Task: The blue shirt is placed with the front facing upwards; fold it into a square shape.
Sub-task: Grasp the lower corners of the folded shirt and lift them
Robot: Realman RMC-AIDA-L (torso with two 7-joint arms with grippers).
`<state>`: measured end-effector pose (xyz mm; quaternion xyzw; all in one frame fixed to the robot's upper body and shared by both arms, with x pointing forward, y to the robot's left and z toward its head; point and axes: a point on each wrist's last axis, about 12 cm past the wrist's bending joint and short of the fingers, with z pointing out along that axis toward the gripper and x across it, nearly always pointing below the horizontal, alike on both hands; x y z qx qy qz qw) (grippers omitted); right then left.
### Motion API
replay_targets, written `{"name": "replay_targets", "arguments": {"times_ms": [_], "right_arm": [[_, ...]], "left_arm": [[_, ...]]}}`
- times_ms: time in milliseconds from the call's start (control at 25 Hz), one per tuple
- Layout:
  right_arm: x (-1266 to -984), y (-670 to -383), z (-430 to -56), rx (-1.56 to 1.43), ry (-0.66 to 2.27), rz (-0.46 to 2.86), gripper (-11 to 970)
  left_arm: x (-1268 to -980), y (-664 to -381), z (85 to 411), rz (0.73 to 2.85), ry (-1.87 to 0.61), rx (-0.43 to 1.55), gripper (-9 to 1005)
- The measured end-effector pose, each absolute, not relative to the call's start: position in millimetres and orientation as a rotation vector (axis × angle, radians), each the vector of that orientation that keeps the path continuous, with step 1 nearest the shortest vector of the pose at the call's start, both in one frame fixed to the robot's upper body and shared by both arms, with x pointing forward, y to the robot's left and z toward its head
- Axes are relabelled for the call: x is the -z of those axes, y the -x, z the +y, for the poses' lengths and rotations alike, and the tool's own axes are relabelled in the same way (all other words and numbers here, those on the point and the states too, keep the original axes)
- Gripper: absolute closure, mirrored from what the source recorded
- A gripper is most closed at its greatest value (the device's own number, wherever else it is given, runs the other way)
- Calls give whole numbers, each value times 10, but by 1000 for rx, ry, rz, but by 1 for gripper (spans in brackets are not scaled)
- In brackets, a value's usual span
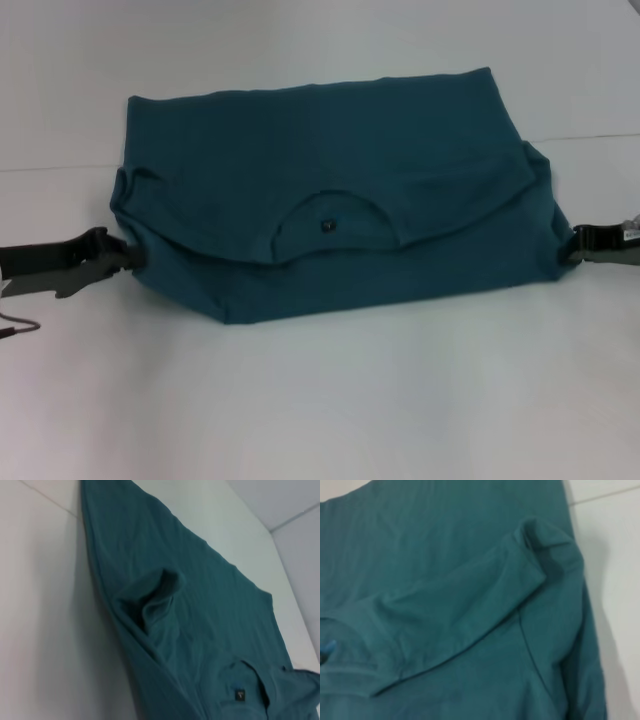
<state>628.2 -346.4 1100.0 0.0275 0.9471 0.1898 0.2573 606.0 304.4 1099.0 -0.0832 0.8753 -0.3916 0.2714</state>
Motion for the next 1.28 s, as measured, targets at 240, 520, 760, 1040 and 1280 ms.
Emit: {"name": "replay_targets", "arguments": {"times_ms": [240,520,760,1040,1280], "right_arm": [[-11166,-6069,-3542,-620,42,2696,940],[-11254,-5732,-3554,-707,162,2835,941],[-11249,-5541,-3523,-787,294,2935,941],[-11253,-5423,-3512,-858,365,2984,942],[-11208,-5294,-3521,-905,420,3027,942]], "left_arm": [[-11034,-5899,3132,2484,110,1051,996],[-11111,-5598,3275,2565,39,1117,997],[-11123,-5287,3383,2681,-33,1170,997],[-11063,-5050,3446,2784,-56,1171,996],[-11049,-4949,3438,2816,-111,1225,995]]}}
